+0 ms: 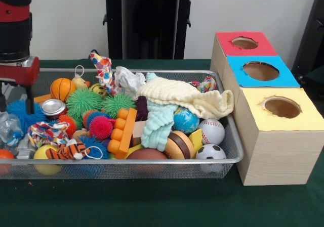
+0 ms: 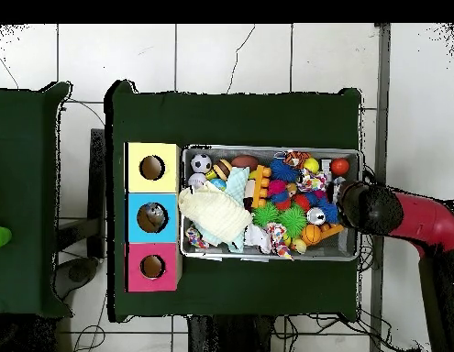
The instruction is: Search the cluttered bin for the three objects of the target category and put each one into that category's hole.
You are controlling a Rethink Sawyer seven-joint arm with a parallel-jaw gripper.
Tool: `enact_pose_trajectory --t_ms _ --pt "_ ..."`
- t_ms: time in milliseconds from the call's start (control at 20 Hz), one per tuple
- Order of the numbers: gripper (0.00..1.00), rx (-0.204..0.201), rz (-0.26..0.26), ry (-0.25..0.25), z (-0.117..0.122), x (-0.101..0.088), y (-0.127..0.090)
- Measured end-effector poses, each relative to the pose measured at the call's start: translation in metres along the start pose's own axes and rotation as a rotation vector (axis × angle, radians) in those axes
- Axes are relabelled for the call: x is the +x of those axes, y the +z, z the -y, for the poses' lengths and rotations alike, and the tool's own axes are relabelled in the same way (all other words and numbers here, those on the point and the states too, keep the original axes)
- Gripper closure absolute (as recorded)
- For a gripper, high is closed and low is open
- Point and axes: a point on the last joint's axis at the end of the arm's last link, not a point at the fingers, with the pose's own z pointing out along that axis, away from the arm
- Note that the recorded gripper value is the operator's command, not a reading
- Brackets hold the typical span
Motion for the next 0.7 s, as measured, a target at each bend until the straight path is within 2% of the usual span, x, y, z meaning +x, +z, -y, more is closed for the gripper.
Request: enact_pose_trajectory --t_ms 300,700 --pt "0.0 0.003 0.014 0.001 0.003 -0.004 0.0" --pt "0.0 0.059 0.038 -0.052 0.015 -0.005 0.002"
